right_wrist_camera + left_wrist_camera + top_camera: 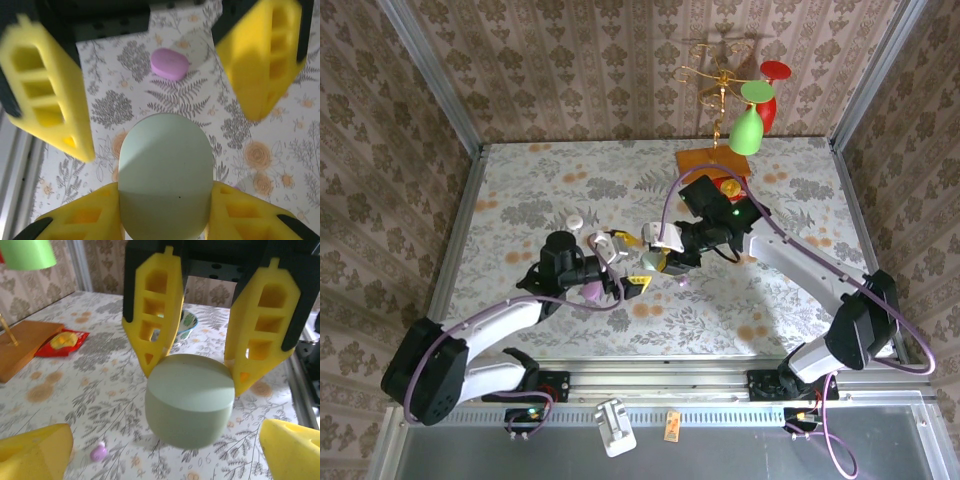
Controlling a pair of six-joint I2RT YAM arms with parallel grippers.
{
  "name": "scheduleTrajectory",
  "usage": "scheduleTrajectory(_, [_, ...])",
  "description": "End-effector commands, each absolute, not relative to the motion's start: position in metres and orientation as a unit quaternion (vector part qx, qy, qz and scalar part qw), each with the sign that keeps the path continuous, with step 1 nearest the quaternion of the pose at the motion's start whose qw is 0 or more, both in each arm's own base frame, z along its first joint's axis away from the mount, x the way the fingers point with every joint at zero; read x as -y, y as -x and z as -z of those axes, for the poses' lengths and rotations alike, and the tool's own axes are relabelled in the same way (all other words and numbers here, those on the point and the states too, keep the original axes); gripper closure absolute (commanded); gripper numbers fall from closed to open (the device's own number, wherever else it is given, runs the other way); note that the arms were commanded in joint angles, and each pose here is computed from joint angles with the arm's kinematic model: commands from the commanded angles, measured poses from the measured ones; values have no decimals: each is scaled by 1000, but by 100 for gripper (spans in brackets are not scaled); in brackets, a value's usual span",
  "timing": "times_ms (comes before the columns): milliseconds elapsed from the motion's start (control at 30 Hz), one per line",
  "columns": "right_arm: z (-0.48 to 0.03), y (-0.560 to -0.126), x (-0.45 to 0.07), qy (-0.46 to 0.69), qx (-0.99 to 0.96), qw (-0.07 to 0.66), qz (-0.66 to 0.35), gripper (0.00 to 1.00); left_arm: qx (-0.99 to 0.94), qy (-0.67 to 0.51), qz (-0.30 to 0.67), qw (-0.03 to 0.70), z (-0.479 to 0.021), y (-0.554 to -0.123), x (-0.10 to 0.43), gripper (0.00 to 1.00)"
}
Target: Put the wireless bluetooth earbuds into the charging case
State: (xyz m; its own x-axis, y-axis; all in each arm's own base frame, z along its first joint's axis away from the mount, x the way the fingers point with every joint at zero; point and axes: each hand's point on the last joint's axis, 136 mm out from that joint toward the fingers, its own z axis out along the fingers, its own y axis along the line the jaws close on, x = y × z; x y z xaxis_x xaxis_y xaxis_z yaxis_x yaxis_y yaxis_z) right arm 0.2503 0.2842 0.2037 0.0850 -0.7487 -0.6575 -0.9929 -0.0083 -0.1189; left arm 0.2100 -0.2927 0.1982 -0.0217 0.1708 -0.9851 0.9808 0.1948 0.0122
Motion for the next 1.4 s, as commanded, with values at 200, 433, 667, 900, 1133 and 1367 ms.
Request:
scheduleTrajectory(200, [-239, -235, -292, 674, -616, 313, -262, 66, -509, -522, 445, 520, -228, -200, 309, 12])
scheduleTrajectory(433, [-236, -238, -293, 671, -619, 315, -260, 66, -506, -514, 456, 521, -232, -201, 311, 22])
scheduleTrajectory(667, [-233, -238, -291, 669, -623, 315, -255, 67, -504, -515, 465, 514, -230, -197, 311, 35])
scheduleTrajectory(900, [-237, -237, -292, 666, -620, 322, -261, 66, -499, -518, 472, 510, -232, -194, 311, 47])
scheduleTrajectory(1133, [-234, -236, -289, 670, -621, 317, -256, 66, -493, -522, 478, 506, -234, -189, 310, 60])
scheduleTrajectory(1367, [-233, -235, -285, 668, -625, 314, -255, 66, -493, -522, 473, 511, -237, -187, 306, 56])
